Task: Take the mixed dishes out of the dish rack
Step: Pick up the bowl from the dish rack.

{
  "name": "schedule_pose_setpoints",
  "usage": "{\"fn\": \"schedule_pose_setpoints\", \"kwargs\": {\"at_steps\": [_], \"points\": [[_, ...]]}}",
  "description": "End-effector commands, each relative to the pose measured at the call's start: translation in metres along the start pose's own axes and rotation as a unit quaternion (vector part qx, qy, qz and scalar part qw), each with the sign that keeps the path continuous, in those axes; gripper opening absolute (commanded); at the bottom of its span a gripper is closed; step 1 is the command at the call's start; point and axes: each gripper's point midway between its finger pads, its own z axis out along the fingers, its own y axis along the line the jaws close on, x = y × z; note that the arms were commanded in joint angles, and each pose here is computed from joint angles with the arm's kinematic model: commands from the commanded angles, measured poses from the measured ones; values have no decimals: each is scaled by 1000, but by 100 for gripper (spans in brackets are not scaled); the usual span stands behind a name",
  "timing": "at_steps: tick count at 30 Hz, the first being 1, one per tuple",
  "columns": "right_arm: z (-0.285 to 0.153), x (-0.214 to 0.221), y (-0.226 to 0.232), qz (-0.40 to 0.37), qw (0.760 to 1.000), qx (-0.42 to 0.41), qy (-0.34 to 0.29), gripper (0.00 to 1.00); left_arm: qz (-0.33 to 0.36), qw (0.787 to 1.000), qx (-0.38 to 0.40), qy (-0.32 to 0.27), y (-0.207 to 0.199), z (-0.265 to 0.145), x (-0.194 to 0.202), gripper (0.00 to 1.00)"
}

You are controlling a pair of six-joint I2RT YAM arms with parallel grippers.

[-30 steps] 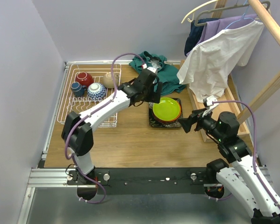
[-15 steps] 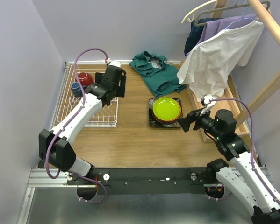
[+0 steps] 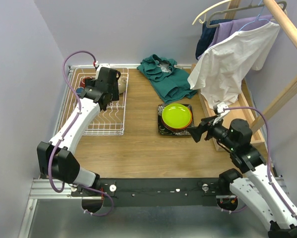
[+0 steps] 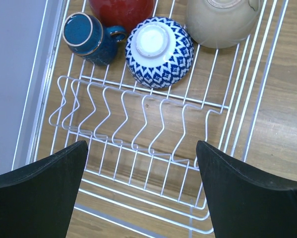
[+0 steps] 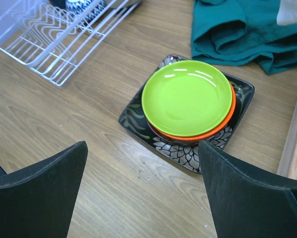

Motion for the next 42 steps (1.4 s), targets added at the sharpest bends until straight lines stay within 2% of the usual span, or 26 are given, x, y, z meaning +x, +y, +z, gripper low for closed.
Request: {"fn": "schedule_pose_setpoints", "kwargs": {"at_steps": [1, 6, 9, 12, 15, 18, 24, 28, 42], "points": [[-6, -12, 2, 2, 1000, 6, -27, 100, -27, 1000, -15, 1, 7, 4, -12, 99], [2, -6, 0, -1, 1000, 3, -15, 100, 29, 999, -30, 4, 1, 43, -15, 99], [10, -7, -11, 35, 999, 38, 2, 100, 71, 996, -41, 22, 0, 67, -22, 99], [18, -8, -11, 63, 997, 40, 13, 100, 97, 994, -53, 21, 0, 88, -28, 99], [20, -7, -7, 70, 997, 31, 26, 100, 96, 994, -42, 20, -7, 106, -35, 99], [18, -3, -16, 74, 995, 57, 29, 100, 112, 992, -51, 26, -10, 120, -35, 99], [19, -1, -30, 72, 993, 96, 23, 100, 129, 989, -44, 50, -20, 140, -20, 99], [27, 2, -34, 69, 992, 101, 40, 100, 138, 988, -47, 60, -22, 150, -12, 99], [47, 10, -29, 66, 992, 72, 86, 100, 201, 975, -66, 75, -22, 180, 13, 99]]}}
